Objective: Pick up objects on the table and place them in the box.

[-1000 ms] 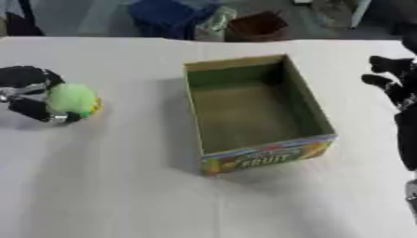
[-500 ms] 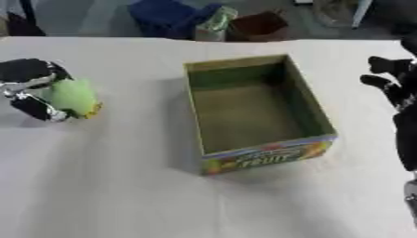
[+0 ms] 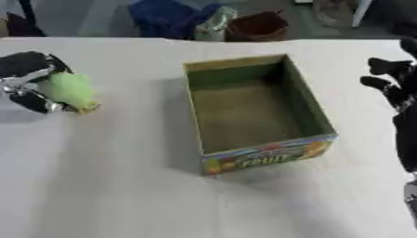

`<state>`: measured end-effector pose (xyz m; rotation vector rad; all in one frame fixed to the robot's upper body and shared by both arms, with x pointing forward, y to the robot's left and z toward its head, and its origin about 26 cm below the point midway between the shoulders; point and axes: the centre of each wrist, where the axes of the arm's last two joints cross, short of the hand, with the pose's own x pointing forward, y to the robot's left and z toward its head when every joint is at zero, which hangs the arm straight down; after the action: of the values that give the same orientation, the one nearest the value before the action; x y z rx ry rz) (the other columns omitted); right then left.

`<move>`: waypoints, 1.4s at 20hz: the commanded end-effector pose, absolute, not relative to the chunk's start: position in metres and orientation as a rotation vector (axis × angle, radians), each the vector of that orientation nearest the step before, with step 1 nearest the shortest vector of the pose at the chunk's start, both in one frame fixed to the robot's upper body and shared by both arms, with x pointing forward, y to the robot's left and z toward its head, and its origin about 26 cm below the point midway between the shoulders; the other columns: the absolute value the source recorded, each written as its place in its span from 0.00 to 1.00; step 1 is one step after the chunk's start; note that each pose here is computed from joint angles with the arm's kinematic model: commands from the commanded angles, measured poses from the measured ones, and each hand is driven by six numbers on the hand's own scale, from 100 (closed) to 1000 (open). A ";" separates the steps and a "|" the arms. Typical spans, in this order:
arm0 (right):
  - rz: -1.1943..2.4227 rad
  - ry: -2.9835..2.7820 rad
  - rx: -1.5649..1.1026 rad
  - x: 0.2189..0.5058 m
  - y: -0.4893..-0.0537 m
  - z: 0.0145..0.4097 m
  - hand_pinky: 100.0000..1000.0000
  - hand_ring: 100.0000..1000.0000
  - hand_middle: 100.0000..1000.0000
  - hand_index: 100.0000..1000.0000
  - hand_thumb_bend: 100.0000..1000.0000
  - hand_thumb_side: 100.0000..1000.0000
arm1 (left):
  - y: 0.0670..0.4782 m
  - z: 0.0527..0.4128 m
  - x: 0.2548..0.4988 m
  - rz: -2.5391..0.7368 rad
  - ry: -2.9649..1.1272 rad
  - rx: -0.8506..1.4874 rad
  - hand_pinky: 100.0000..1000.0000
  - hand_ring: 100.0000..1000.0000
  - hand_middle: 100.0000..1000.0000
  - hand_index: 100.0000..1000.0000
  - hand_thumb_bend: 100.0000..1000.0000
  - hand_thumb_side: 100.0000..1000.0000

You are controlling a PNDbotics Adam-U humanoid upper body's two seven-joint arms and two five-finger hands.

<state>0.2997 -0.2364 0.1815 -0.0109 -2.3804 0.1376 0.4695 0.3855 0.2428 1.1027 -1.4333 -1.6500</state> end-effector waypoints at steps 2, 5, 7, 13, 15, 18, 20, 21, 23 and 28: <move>0.146 -2.407 -0.011 0.297 -0.237 0.189 0.72 0.81 0.55 0.91 0.00 0.99 | 0.379 0.279 0.466 -1.610 -1.536 1.156 0.34 0.43 0.44 0.62 0.00 0.13; 0.145 -2.408 -0.009 0.297 -0.237 0.189 0.72 0.81 0.55 0.91 0.00 0.99 | 0.370 0.291 0.465 -1.604 -1.580 1.157 0.34 0.43 0.44 0.61 0.00 0.15; 0.145 -2.410 -0.006 0.298 -0.237 0.190 0.72 0.81 0.55 0.91 0.00 0.99 | 0.364 0.300 0.463 -1.599 -1.614 1.159 0.34 0.43 0.44 0.61 0.00 0.15; 0.146 -2.420 0.016 0.298 -0.235 0.192 0.72 0.81 0.55 0.90 0.00 0.99 | 0.335 0.323 0.463 -1.593 -1.723 1.177 0.34 0.43 0.44 0.61 0.00 0.17; 0.149 -2.426 0.036 0.299 -0.232 0.194 0.72 0.81 0.55 0.90 0.00 0.99 | 0.319 0.329 0.463 -1.580 -1.782 1.173 0.35 0.44 0.43 0.60 0.00 0.19; 0.147 -2.436 0.070 0.300 -0.228 0.197 0.71 0.81 0.55 0.90 0.00 0.99 | 0.294 0.341 0.460 -1.540 -1.899 1.159 0.35 0.44 0.43 0.60 0.00 0.20; 0.144 -2.441 0.090 0.300 -0.226 0.198 0.71 0.81 0.55 0.90 0.00 0.99 | 0.278 0.349 0.457 -1.522 -1.962 1.165 0.35 0.43 0.43 0.59 0.00 0.20; 0.143 -2.443 0.100 0.301 -0.225 0.199 0.71 0.81 0.55 0.90 0.00 0.99 | 0.271 0.351 0.456 -1.514 -1.983 1.167 0.35 0.43 0.42 0.59 0.00 0.20; 0.138 -2.450 0.127 0.301 -0.222 0.202 0.71 0.81 0.55 0.90 0.00 0.99 | 0.255 0.346 0.458 -1.497 -2.010 1.136 0.35 0.43 0.42 0.58 0.00 0.17; 0.131 -2.483 0.207 0.304 -0.211 0.211 0.71 0.80 0.56 0.89 0.00 0.99 | 0.221 0.330 0.464 -1.467 -2.060 1.062 0.34 0.43 0.41 0.57 0.00 0.21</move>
<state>0.3063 -0.2130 0.2024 0.1783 -2.4512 0.1227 0.4680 0.2283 0.3154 1.0258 -2.0157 -1.4788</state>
